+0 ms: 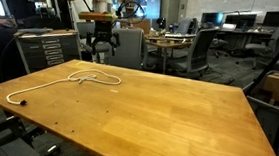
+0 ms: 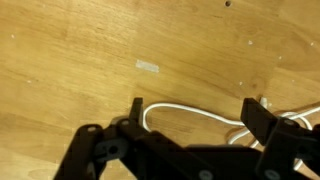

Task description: Form a loose knot using the white rope

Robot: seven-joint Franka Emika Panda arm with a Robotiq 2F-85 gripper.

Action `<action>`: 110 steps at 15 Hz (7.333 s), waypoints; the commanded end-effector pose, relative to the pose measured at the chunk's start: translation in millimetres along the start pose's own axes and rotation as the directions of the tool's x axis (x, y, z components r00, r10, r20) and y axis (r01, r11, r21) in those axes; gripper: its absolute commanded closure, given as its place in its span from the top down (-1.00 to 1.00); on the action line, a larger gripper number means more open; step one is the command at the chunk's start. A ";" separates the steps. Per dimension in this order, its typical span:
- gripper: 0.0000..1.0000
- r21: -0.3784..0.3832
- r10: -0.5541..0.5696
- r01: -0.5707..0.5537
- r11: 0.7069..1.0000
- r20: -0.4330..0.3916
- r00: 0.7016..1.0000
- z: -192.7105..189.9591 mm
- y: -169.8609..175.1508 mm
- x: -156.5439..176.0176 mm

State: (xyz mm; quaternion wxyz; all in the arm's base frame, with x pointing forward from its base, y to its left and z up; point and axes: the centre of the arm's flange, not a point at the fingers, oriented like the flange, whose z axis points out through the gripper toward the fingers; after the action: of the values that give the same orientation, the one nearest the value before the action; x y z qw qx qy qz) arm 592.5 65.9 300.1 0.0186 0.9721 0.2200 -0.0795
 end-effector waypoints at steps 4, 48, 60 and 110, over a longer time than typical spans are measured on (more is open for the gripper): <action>1.00 -0.050 0.039 -0.040 0.998 -0.008 0.999 6.4 -18.7 2.2; -0.91 -0.222 0.055 -0.126 0.967 -0.304 0.951 87.4 -158.7 88.2; -0.27 -0.237 -0.172 0.123 0.964 -0.197 0.965 128.5 -180.3 129.2; -0.52 -0.261 -0.232 0.154 0.953 -0.305 0.924 0.1 -78.2 95.6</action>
State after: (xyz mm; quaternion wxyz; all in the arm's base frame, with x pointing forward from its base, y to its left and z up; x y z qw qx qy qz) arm 643.9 177.3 284.4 0.0868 0.9359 0.3232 0.1100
